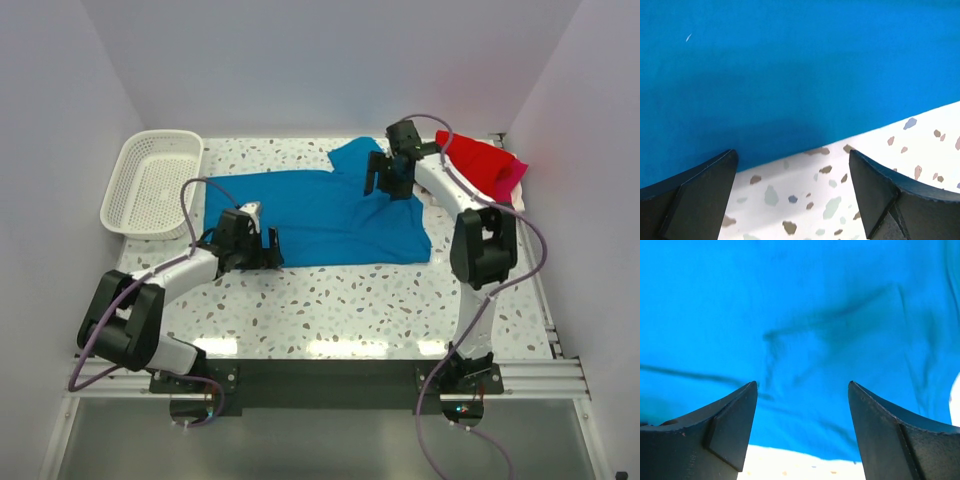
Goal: Fold and stack the t-shirts
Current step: Fold the tshirt
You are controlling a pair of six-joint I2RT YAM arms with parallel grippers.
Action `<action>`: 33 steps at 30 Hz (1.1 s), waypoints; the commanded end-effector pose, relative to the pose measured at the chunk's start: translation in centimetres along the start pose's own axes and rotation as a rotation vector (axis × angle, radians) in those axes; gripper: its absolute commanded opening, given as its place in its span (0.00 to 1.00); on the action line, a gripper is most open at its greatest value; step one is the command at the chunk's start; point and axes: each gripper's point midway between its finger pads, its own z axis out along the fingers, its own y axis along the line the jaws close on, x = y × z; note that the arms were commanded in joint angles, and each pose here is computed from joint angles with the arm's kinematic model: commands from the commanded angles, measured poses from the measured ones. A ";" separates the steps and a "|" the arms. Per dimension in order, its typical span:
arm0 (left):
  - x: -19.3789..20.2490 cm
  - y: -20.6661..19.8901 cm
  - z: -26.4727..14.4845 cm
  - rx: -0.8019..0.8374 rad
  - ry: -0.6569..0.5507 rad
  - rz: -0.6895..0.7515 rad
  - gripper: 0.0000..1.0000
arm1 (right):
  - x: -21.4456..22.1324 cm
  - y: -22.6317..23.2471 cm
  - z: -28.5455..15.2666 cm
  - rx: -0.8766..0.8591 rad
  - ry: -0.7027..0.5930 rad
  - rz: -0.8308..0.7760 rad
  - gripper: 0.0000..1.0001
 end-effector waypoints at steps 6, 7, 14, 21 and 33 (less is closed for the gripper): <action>-5.2 -0.6 -1.6 -0.057 -0.075 0.050 1.00 | 4.5 -0.7 -1.9 -0.054 0.020 0.021 0.77; -6.0 -0.7 -1.5 -0.061 -0.086 0.060 1.00 | 5.0 -0.8 -1.9 -0.061 0.026 0.027 0.77; -5.9 0.9 2.4 -0.113 -0.052 0.072 1.00 | 9.6 -2.7 0.7 -0.024 0.119 0.042 0.77; -2.6 2.4 4.2 -0.132 0.025 0.078 1.00 | 14.5 -6.0 1.8 0.090 0.237 0.041 0.77; 5.4 3.1 1.0 -0.147 0.205 -0.084 1.00 | 22.9 -9.4 -3.8 0.198 0.398 0.118 0.79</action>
